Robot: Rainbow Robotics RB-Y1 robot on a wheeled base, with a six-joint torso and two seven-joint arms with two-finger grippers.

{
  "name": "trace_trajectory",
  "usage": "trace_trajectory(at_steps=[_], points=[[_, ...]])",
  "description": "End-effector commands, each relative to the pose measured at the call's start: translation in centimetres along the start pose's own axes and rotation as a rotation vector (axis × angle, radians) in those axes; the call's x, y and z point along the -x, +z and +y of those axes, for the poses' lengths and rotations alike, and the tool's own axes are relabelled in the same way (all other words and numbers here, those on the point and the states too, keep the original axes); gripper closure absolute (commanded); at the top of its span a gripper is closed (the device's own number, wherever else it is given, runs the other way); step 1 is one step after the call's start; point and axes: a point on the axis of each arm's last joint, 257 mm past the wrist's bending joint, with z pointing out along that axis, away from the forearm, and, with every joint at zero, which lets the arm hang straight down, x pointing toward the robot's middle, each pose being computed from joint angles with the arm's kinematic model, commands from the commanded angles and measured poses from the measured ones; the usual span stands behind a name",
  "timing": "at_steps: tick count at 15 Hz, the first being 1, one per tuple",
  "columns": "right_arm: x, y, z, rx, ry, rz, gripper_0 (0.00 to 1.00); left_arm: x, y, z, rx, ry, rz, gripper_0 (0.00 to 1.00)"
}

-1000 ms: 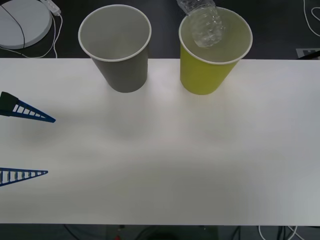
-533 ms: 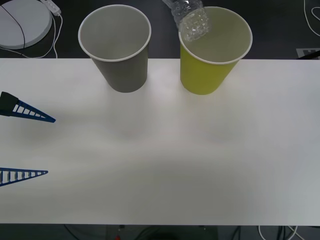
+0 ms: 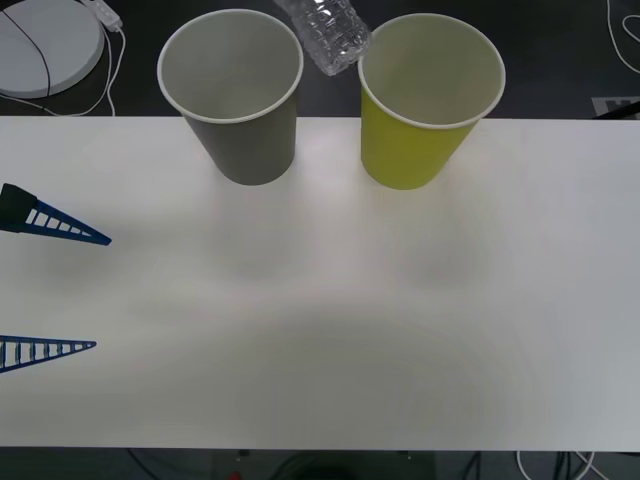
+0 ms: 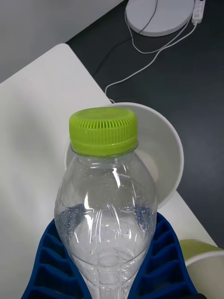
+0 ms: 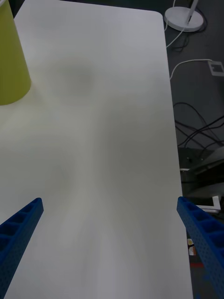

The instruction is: Put the can into the green bin and the plastic bottle into the gray bin

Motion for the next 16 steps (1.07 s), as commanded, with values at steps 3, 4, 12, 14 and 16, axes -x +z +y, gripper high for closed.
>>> trace_trajectory(at_steps=[3, 4, 12, 14, 16], points=[[1.4, 2.8, 0.6, -0.031, 0.000, 0.021, 1.00, 0.0, 0.0, 0.0, 0.000, 0.000, 0.000, 0.00], [1.6, 3.3, 0.6, -0.039, 0.002, 0.026, 1.00, 0.0, 0.0, 0.0, 0.000, 0.000, 0.000, 0.00], [4.4, 7.2, 1.4, -0.100, 0.003, -0.005, 1.00, 0.0, 0.0, 0.0, 0.000, 0.000, 0.000, 0.00], [4.9, 7.8, 1.5, -0.117, -0.001, -0.011, 1.00, 0.0, 0.0, 0.0, 0.000, 0.000, 0.000, 0.00], [5.0, 8.3, 1.5, -0.131, -0.006, -0.007, 1.00, 0.0, 0.0, 0.0, 0.000, 0.000, 0.000, 0.00]])
